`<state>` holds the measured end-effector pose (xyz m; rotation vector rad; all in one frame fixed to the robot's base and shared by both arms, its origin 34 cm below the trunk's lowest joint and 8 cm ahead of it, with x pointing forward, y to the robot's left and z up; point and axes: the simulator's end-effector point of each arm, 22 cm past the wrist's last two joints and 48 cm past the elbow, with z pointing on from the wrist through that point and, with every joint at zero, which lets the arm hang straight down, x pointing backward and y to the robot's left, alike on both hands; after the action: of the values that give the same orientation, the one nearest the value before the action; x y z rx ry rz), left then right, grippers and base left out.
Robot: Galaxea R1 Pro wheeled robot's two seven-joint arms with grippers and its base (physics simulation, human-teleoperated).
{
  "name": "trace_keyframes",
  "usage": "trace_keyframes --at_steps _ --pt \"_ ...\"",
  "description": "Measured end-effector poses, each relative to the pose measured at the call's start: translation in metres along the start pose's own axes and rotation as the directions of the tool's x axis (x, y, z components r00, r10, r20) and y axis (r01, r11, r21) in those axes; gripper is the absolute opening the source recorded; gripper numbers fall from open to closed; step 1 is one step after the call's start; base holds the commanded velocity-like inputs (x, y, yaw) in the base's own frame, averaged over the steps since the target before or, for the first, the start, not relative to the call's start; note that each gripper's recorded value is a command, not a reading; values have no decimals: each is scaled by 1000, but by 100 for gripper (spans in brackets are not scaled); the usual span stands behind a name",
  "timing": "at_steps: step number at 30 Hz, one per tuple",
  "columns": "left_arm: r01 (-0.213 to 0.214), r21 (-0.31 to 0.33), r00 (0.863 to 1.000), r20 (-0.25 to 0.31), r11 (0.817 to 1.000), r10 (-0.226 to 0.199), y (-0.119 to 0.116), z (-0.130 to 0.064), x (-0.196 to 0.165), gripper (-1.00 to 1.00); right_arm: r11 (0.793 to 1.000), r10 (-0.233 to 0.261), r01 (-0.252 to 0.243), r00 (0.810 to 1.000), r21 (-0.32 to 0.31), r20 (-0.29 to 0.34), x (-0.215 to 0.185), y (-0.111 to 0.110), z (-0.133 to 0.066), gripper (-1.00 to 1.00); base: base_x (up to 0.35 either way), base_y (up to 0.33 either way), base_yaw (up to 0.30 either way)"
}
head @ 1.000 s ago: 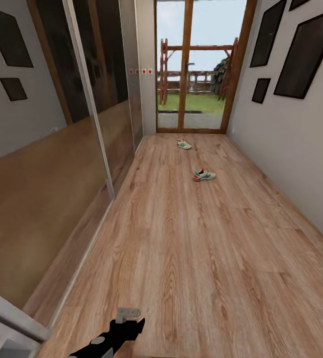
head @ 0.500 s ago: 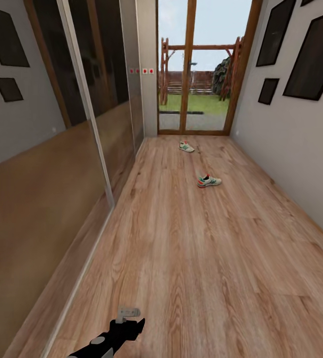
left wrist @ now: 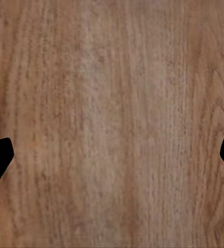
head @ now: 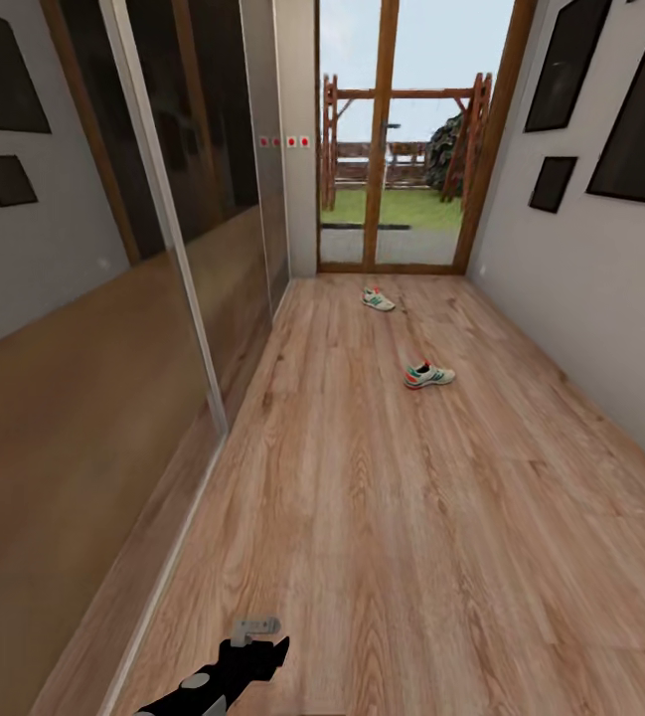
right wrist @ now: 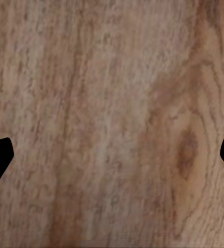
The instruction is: Pick up the two gym shoes and the two sandals from the corridor floor and place them onto the hallstand (shoe rack) in the corridor, making sure they are on the rack and not on the floor. Arrange them so the two gym shoes are next to each other and the two sandals are next to each other.
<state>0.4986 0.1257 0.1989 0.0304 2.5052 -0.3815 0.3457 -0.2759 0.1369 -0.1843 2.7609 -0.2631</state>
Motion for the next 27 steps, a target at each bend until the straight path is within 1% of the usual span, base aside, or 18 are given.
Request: trace_keyframes --at_steps 14,27 --pt "0 0 1000 0 1000 0 0 0 0 100 1000 0 0 1000 0 0 0 0 0 100 349 71 0" --pt "-19 7 1000 -2 1000 19 -3 0 1 100 1000 0 0 1000 0 0 0 0 0 100 323 -125 0"
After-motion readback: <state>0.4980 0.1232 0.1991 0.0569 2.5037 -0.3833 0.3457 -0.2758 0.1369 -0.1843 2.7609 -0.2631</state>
